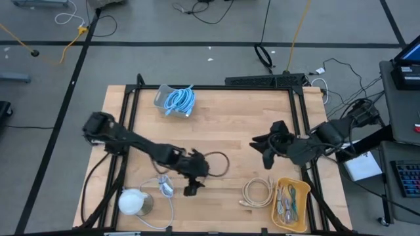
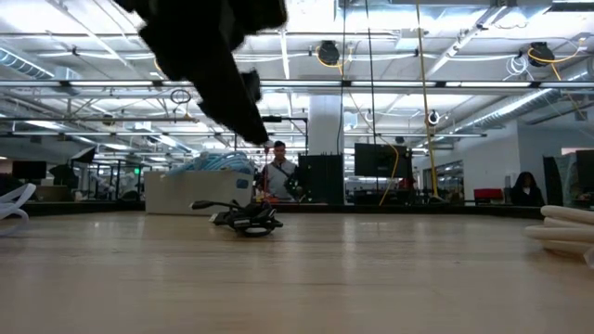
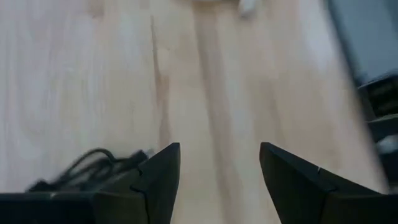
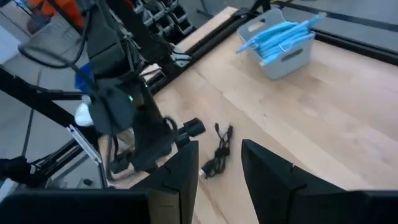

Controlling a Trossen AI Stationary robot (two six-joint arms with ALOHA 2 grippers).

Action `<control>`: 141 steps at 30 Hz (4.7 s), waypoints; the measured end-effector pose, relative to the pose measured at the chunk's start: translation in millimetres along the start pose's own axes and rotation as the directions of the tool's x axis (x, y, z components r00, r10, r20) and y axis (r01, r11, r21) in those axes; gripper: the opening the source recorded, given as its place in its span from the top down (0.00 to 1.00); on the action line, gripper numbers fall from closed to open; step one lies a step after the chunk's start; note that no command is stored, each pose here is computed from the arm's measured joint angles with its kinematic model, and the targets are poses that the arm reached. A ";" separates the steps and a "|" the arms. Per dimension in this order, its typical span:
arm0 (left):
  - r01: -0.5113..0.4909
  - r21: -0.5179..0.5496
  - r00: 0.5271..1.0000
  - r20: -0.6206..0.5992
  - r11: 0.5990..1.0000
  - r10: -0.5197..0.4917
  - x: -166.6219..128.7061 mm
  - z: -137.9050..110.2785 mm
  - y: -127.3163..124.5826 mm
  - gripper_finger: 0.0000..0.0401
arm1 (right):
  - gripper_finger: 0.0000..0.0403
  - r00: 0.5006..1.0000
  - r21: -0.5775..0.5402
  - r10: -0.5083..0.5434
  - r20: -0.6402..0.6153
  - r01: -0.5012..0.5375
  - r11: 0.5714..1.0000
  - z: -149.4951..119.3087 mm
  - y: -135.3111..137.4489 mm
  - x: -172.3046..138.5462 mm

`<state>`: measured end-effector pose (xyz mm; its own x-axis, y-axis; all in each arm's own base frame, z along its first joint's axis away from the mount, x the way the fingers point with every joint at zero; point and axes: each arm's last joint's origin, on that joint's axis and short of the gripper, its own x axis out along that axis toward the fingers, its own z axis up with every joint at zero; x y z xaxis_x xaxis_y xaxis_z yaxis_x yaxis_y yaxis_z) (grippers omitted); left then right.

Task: Pick & Place USB Port
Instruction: Put the brown HDMI cable into the gray bin

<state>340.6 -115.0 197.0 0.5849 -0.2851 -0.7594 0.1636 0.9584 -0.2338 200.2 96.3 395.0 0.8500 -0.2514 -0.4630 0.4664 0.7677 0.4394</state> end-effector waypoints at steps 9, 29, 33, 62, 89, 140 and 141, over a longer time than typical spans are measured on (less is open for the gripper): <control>-0.183 0.311 0.980 -0.023 0.933 0.200 31.6 54.2 14.5 0.44 | 0.72 0.956 0.067 -0.129 -0.265 0.151 0.986 -17.5 -24.0 -5.8; -0.380 0.001 0.905 0.206 0.925 0.372 -95.5 109.8 11.5 0.44 | 0.72 0.788 0.266 0.093 -0.609 0.092 0.960 -115.1 -36.0 55.6; -0.396 -0.142 0.864 0.277 0.907 0.421 -151.4 106.5 8.0 0.44 | 0.72 0.688 0.250 0.048 -0.724 0.196 0.948 -149.2 -41.2 78.8; -0.553 0.034 0.807 0.271 0.833 0.525 -190.6 50.8 -73.9 0.44 | 0.72 0.604 0.371 0.025 -0.796 0.456 0.809 -186.8 -12.7 124.1; -0.552 0.075 0.815 0.258 0.831 0.518 -191.4 40.7 -86.9 0.71 | 0.72 0.488 0.300 -0.023 -0.872 0.571 0.764 -205.8 -26.1 154.3; -0.089 -0.222 0.785 0.584 0.971 0.206 -221.7 58.0 -53.9 0.63 | 0.98 0.864 0.182 0.282 0.417 -0.384 0.905 8.4 22.1 94.1; -0.048 -0.219 0.766 0.618 0.975 0.176 -222.2 57.1 -45.1 0.63 | 0.98 0.852 0.166 0.291 0.435 -0.394 0.904 12.1 23.3 90.6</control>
<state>248.7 -94.2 410.9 0.9679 -0.0415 -0.2477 -0.0426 0.9448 -0.3248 291.0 84.3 372.5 0.9665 -0.2473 0.0686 0.1276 0.6952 0.7073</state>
